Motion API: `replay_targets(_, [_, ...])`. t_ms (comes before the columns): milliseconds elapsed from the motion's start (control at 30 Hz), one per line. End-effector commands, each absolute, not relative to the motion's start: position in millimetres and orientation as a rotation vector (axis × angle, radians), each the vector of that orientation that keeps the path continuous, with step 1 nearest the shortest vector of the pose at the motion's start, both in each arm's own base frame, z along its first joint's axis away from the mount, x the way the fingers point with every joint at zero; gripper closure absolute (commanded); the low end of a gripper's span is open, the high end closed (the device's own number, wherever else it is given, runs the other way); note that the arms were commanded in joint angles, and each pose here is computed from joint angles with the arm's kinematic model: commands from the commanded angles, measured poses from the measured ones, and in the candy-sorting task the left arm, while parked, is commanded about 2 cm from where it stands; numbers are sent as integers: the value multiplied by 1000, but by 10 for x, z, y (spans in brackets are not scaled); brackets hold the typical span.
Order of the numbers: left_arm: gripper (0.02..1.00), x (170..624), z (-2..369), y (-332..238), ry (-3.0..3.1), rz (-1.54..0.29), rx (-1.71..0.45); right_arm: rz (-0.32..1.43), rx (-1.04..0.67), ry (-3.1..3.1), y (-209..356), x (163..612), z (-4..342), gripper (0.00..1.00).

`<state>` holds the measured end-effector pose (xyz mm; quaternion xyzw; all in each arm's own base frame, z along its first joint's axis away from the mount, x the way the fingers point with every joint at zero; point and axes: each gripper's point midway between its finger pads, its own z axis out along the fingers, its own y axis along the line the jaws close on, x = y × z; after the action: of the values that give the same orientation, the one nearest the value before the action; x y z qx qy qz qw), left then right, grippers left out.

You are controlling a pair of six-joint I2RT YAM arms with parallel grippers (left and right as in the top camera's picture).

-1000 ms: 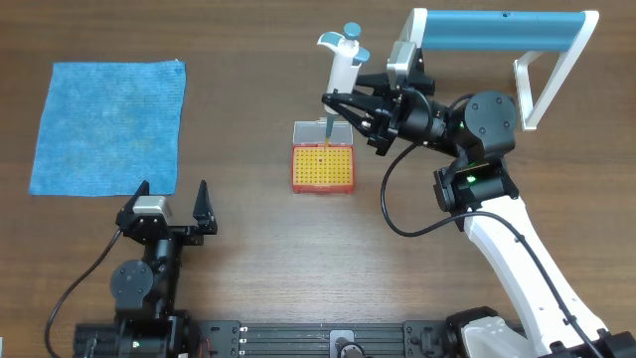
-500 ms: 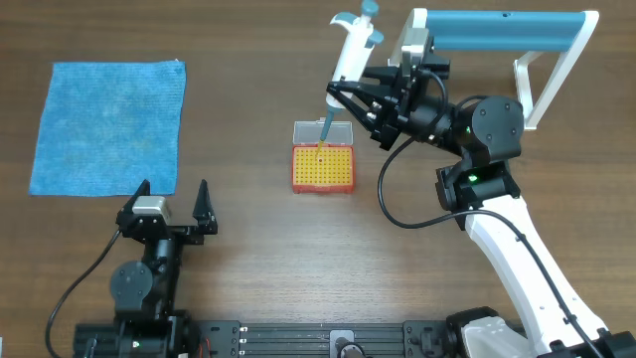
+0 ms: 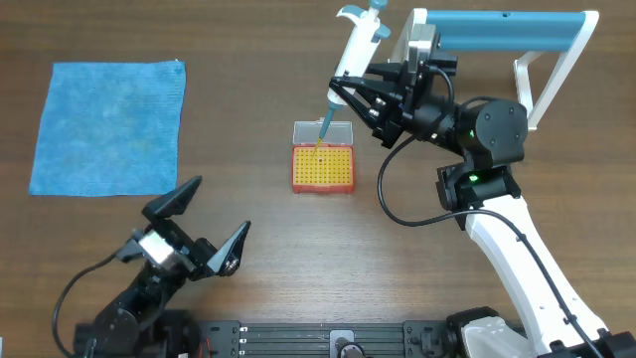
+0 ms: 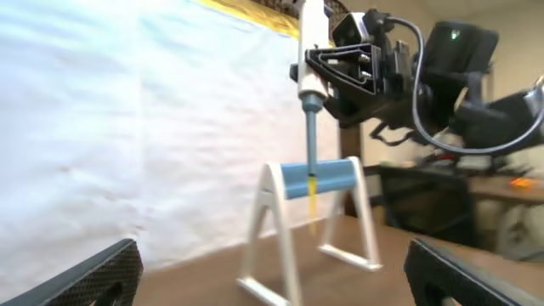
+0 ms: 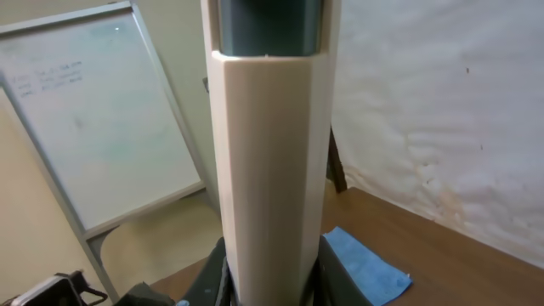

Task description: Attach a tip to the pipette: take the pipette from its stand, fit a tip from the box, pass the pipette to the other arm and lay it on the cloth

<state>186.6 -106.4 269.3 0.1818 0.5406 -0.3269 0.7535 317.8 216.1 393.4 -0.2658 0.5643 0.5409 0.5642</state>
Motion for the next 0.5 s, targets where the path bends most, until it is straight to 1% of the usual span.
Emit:
replay_targets(33, [23,1893,2533,-1153,1361,-1051,221,1293,-667,1306,2172,3110,4027,923])
replay_targets(133, [23,1938,2587,-1150,1415,-1176,108,1306,-696,1307,2189,3068,4010,923])
replay_targets(233, [25,1950,2772,-1175,1436,-1236,83,1319,-726,1308,2206,3022,3992,923])
replay_targets(367, [23,2008,3101,-1298,1498,-1303,160,1341,-771,1310,2230,2953,3964,923])
replay_targets(500, [23,2168,3513,-1489,1591,-1428,329,1366,-826,1311,2254,2868,3929,923])
